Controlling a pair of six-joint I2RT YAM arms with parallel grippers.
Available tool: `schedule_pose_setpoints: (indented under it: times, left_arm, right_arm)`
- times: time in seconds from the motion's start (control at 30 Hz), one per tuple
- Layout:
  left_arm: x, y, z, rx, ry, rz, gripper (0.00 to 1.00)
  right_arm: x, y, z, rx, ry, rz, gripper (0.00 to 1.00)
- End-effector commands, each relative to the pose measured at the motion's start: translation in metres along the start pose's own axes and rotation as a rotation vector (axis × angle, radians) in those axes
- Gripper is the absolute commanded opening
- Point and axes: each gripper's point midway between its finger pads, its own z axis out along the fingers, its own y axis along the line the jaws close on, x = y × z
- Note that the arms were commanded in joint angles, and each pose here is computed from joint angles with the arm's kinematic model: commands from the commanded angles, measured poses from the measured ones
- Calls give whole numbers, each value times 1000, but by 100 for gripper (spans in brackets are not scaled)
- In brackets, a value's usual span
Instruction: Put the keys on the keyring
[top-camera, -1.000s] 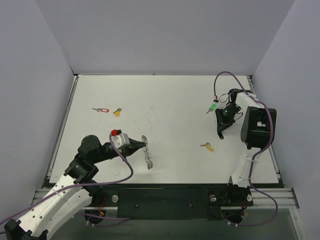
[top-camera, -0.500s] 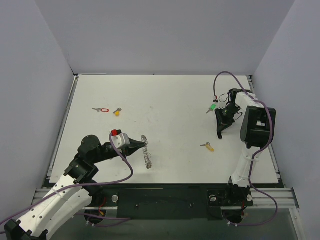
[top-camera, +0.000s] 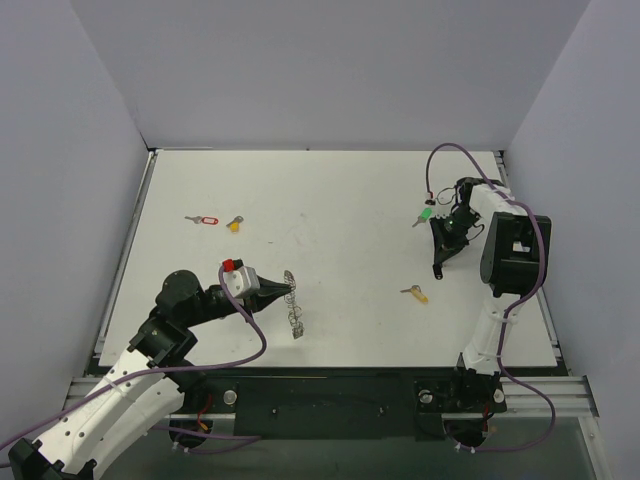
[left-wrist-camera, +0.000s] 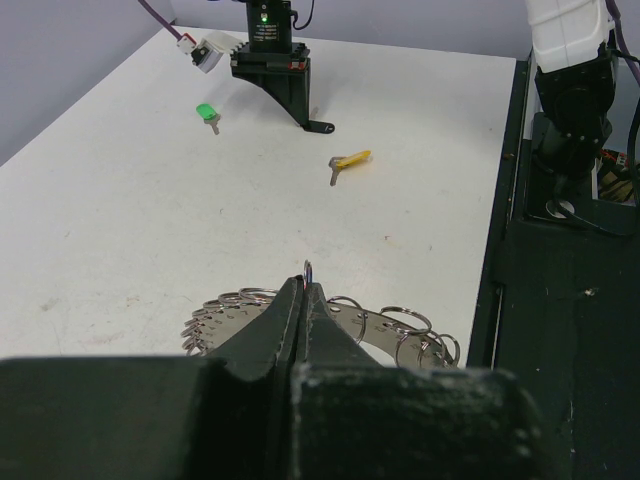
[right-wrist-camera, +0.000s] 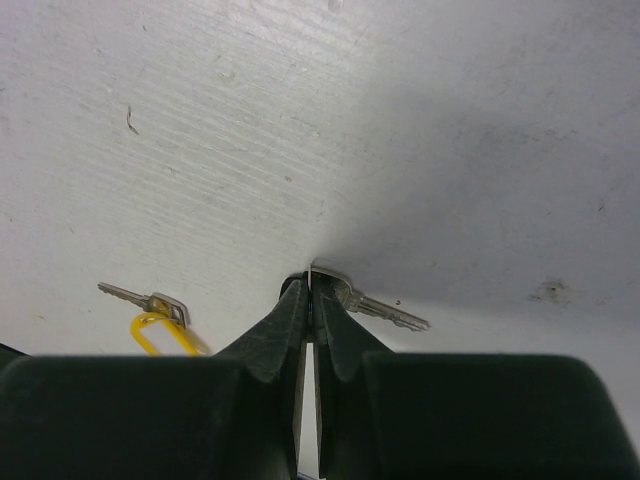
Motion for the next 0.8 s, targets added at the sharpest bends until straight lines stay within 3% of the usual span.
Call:
schedule_pose_setpoints:
  times: [0.0,0.1,0.43,0.77]
  left_arm:
    - [-15,-1,-1,9,-48,44,0]
    - [-14,-1,0,12,-46,42,0]
    - [-14,-1,0,12,-45,41,0]
    - [-14,-1,0,14,-46,44,0]
  right_arm:
    - [3,2,-10,11,22,-11,0]
    - [4,1,-10,14,23,-11,0]
    - [3,0,-11,22,18,-4,14]
    - [0,0,-15,22,-6,2,13]
